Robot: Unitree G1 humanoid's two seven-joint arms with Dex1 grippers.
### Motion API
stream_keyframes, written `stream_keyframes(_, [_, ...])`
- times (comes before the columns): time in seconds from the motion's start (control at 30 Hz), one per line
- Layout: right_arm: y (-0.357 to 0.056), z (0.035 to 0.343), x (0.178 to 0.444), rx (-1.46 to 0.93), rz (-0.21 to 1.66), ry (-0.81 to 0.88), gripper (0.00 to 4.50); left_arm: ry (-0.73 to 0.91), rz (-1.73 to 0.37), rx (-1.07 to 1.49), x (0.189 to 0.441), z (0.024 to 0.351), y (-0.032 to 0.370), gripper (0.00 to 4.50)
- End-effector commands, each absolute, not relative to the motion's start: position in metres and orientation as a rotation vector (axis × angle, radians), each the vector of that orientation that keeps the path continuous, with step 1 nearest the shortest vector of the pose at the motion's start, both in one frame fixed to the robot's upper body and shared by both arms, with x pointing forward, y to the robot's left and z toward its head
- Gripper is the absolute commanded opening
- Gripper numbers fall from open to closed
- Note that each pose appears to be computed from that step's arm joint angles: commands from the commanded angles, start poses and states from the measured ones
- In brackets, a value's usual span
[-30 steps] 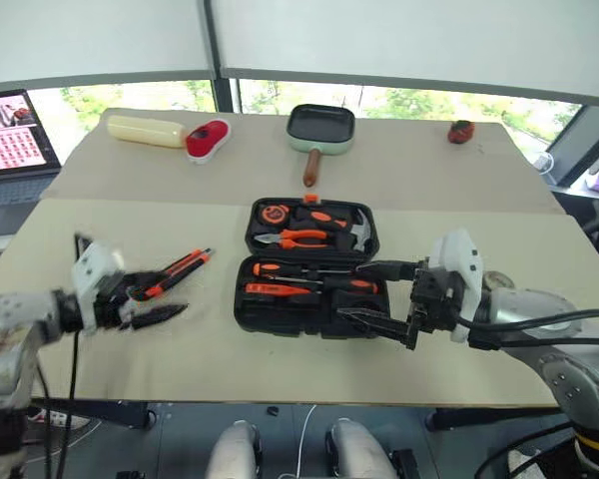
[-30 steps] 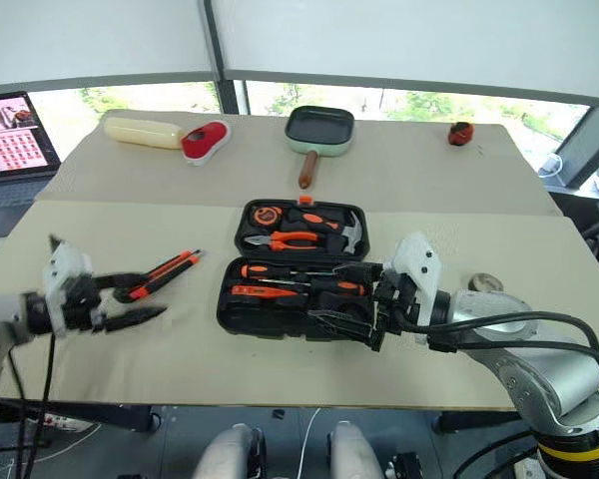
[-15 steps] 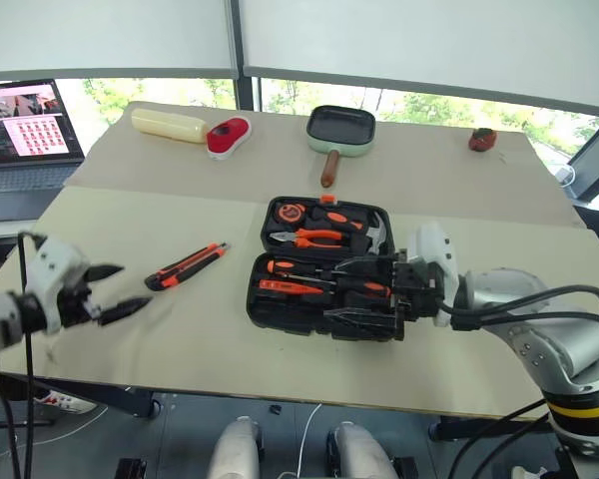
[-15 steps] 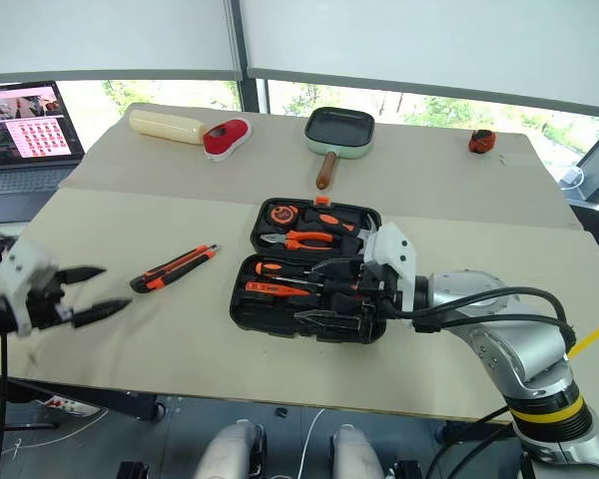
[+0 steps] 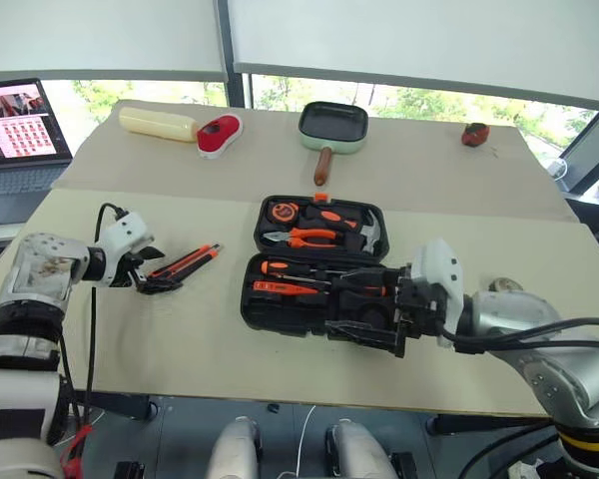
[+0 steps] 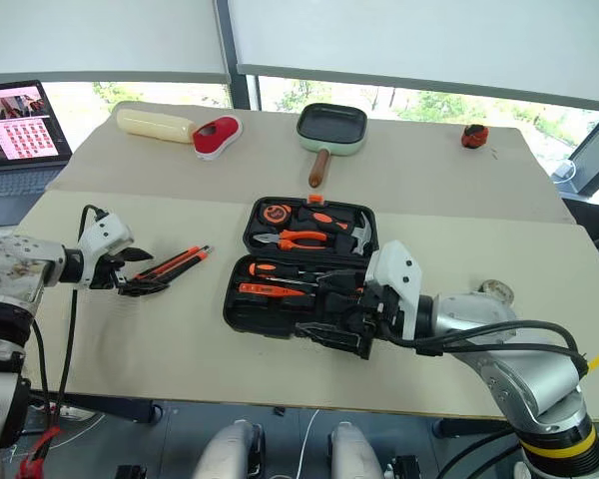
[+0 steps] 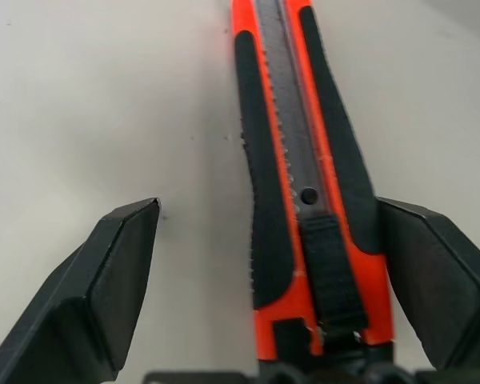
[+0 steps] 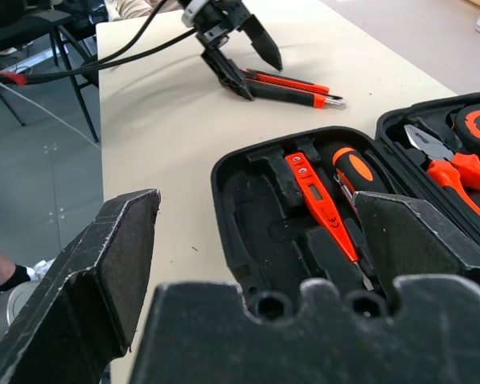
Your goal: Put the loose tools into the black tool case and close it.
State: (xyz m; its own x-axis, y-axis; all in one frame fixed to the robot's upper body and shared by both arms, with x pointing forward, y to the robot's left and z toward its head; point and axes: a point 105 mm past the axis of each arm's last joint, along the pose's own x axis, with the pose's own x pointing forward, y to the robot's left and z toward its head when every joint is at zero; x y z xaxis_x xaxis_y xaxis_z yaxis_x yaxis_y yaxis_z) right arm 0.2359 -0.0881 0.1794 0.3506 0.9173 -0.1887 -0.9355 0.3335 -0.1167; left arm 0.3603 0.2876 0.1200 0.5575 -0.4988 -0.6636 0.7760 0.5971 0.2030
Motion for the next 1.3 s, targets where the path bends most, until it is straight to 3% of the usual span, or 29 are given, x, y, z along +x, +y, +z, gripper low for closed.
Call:
stream_keyframes(0.03, [-0.092, 0.189, 0.235, -0.246, 1.184, 0.057, 4.5, 0.639, -0.806, 0.529, 0.355, 0.111, 0.292, 3.0])
stream_keyframes(0.17, [-0.097, 0.188, 0.235, -0.253, 1.157, 0.063, 4.5, 0.519, -0.82, 0.481, 0.358, 0.135, 0.286, 1.76])
stream_keyframes(0.27, [-0.102, 0.186, 0.232, -0.252, 1.135, 0.076, 4.5, 0.291, -0.946, 0.473, 0.358, 0.183, 0.257, 1.74])
stream_keyframes(0.43, [-0.109, 0.18, 0.222, -0.244, 1.114, 0.106, 4.5, 0.169, -1.239, 0.573, 0.336, 0.224, 0.185, 1.74])
stream_keyframes(0.63, [-0.113, 0.175, 0.219, -0.241, 1.081, 0.123, 4.5, 0.194, -1.517, 0.798, 0.319, 0.191, 0.119, 1.74])
stream_keyframes(0.83, [-0.115, 0.171, 0.215, -0.227, 1.035, 0.125, 4.5, 0.326, -1.578, 0.866, 0.319, 0.159, 0.083, 1.74])
stream_keyframes(1.3, [-0.115, 0.166, 0.207, -0.189, 0.961, 0.119, 4.5, 0.431, -1.625, 0.959, 0.321, 0.127, 0.079, 1.74])
